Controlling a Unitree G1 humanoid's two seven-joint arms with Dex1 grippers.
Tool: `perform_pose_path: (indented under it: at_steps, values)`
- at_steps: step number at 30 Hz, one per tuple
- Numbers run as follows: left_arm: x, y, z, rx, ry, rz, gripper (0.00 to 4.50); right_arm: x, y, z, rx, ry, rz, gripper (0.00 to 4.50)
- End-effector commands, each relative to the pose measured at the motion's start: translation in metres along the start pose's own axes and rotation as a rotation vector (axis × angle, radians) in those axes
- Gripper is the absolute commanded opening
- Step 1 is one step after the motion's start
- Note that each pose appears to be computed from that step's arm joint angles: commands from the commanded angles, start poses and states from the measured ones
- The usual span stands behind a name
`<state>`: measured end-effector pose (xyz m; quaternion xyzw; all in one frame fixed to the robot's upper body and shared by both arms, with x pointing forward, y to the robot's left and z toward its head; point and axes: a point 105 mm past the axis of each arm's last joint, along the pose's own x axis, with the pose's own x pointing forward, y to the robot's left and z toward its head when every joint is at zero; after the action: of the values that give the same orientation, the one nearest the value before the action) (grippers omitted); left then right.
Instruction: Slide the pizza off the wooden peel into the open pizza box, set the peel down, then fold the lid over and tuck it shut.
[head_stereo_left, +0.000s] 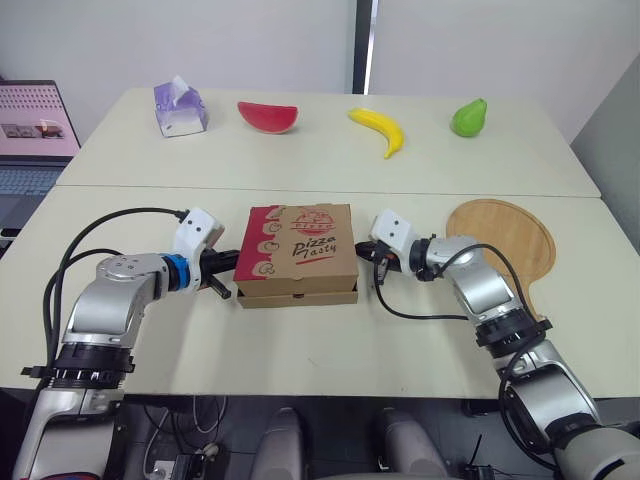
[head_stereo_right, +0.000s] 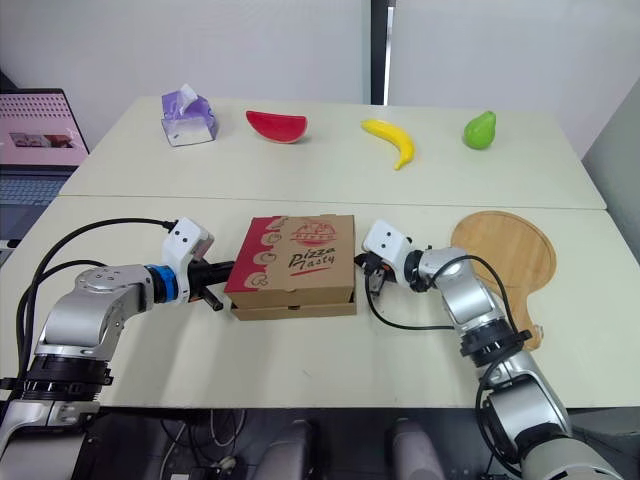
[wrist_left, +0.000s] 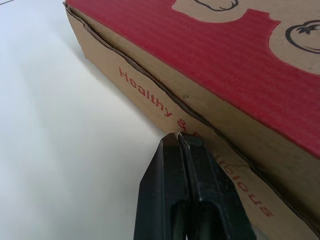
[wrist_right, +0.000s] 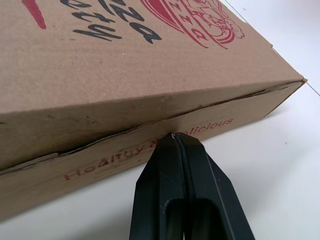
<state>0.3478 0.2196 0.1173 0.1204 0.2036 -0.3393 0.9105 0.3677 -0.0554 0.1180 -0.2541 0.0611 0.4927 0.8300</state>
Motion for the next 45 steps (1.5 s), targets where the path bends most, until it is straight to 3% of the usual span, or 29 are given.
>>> perform_pose_path:
  at_steps: [1, 9, 15, 19, 23, 30, 36, 45]
  values:
    - [0.013, -0.021, 0.017, 0.057, -0.046, -0.095, 0.00, -0.006, 0.003, 0.018, -0.036, -0.060, 0.005, 0.04]
    - [0.002, -0.003, 0.014, 0.068, -0.037, -0.038, 0.00, -0.013, 0.000, 0.011, -0.029, -0.032, -0.022, 0.04]
    - [-0.025, 0.022, 0.023, 0.117, -0.062, 0.021, 0.00, -0.037, -0.031, 0.009, -0.099, -0.029, -0.126, 0.04]
    - [-0.037, 0.022, 0.045, 0.144, -0.142, -0.006, 0.00, -0.052, -0.043, 0.029, -0.089, -0.133, -0.127, 0.04]
    - [-0.037, 0.010, 0.068, 0.180, -0.201, -0.067, 0.00, -0.067, -0.035, 0.059, -0.084, -0.281, -0.030, 0.04]
    - [-0.019, -0.021, 0.087, 0.226, -0.223, -0.192, 0.00, -0.077, 0.023, 0.083, -0.208, -0.330, 0.229, 2.41]
    - [-0.011, -0.039, 0.083, 0.274, -0.169, -0.288, 0.00, -0.062, 0.053, 0.073, -0.288, -0.287, 0.238, 4.46]
    - [-0.001, -0.037, 0.076, 0.310, -0.121, -0.302, 0.00, -0.034, 0.050, 0.063, -0.432, -0.198, 0.142, 4.46]
